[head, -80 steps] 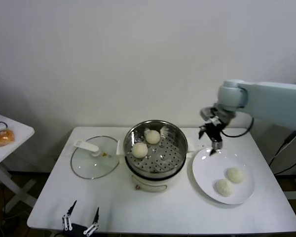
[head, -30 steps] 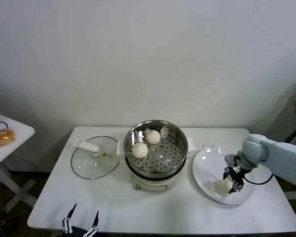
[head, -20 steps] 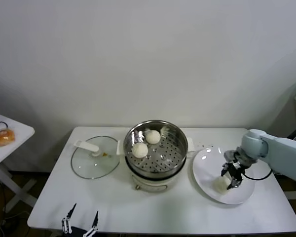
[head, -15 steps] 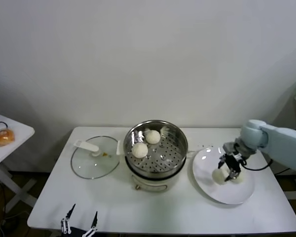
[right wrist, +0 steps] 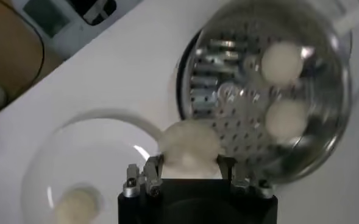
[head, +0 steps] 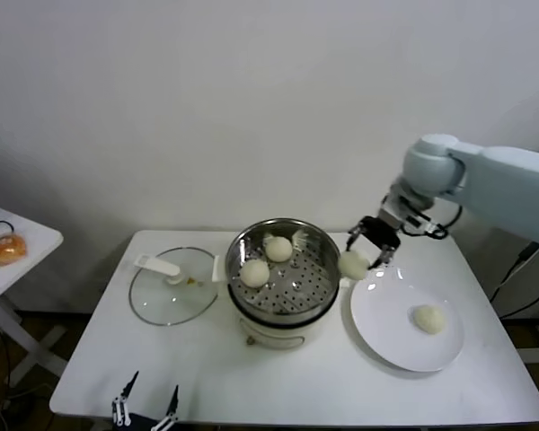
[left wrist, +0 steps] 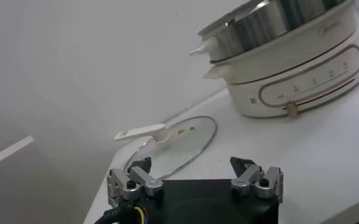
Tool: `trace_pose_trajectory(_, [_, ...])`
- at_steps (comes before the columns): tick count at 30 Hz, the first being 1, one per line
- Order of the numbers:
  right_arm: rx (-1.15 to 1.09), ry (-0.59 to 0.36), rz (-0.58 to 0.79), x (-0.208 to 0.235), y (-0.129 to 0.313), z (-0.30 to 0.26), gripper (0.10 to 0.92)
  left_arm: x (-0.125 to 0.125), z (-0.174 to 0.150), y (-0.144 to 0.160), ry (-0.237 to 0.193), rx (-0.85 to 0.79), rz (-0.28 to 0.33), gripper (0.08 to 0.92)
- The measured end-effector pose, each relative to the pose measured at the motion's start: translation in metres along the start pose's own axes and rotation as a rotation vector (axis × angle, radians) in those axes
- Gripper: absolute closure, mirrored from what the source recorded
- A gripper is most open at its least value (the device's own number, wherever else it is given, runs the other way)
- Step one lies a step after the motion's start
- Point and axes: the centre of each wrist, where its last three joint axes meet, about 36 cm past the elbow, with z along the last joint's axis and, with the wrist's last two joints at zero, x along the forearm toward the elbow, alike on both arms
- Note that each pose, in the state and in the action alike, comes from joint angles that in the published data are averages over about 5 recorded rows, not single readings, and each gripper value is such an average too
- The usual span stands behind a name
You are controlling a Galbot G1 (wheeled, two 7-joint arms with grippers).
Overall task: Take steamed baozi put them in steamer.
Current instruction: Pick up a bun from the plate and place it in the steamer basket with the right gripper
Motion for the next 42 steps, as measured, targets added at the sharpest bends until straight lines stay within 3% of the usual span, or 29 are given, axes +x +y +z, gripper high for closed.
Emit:
trace_pose_trajectory(13, [0.400, 0.032, -0.067, -0.053, -0.074, -0.087, 0.403, 0.003, 0.001, -0.001, -0.002, -0.002, 0.004, 0.177])
trace_pose_trajectory(29, [0.555, 0.025, -0.142, -0.133, -0.104, -0.111, 0.400, 0.002, 0.001, 0.002, -0.002, -0.006, -0.001, 0.177])
trace_pose_trajectory(32, [0.555, 0.022, -0.141, -0.137, -0.106, -0.109, 0.374, 0.003, 0.001, 0.002, -0.001, -0.006, -0.003, 0.177])
trace_pose_trajectory(37, [0.544, 0.011, -0.137, -0.136, -0.107, -0.103, 0.250, 0.003, -0.001, 0.003, -0.003, -0.009, -0.005, 0.177])
trace_pose_trajectory(42, [0.483, 0.008, -0.138, -0.109, -0.109, -0.083, 0.202, 0.005, -0.003, 0.004, -0.004, -0.015, -0.003, 0.177])
